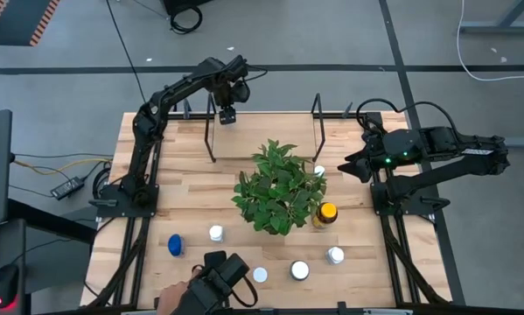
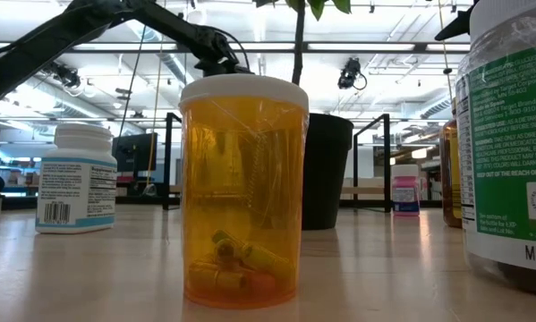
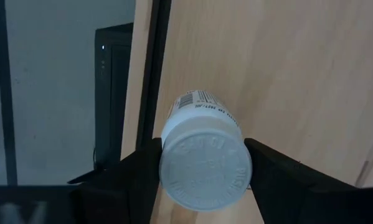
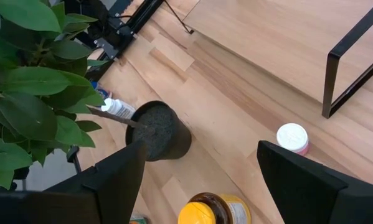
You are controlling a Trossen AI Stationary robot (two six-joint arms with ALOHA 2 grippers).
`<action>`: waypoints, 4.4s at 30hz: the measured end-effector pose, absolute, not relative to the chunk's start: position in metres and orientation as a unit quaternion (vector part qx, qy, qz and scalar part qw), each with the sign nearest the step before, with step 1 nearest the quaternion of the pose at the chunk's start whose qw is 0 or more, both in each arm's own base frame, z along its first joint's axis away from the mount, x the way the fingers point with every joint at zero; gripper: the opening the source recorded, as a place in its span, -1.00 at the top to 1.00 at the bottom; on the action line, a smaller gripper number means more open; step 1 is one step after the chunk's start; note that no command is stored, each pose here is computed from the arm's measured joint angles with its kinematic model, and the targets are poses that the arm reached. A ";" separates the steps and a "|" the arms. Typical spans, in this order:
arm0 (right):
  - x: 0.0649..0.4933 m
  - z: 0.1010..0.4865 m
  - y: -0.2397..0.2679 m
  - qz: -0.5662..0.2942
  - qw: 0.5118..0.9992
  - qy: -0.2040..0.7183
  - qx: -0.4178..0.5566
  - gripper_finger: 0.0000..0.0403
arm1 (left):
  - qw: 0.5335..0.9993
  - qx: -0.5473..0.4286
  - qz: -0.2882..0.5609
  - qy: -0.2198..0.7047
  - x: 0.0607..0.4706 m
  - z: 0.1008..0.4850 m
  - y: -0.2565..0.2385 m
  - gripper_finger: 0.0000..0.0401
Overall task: Pick and place medicine bottles onto shelf by color
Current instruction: Put the white pill bottle on the shelf, then put the left white blue pill bottle on the shelf
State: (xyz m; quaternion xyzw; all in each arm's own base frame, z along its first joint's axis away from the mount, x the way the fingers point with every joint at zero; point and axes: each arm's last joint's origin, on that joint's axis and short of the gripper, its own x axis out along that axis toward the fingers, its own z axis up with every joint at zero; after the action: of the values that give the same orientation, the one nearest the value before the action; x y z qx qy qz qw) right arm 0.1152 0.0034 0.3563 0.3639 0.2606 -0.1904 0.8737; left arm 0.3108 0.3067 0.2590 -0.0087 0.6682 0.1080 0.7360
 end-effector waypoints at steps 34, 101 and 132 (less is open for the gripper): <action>0.115 0.356 0.003 -0.185 0.881 0.265 0.345 -0.57 | 0.739 -0.024 0.127 0.661 0.322 0.295 0.284 -0.55; 0.110 0.350 0.007 -0.102 0.899 0.344 0.251 -0.57 | 0.600 -0.421 0.371 0.570 0.291 0.227 -0.124 -0.40; 0.107 0.347 0.007 -0.097 0.892 0.365 0.250 -0.57 | 0.594 -0.413 0.381 0.575 0.301 0.213 -0.120 -0.09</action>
State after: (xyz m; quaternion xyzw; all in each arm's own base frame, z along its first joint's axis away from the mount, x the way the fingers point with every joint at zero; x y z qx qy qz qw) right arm 0.1074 0.0074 0.3471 0.2501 0.3648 -0.0965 0.8917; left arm 0.3007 -0.1200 0.2125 -0.4130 0.5754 0.3808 0.5945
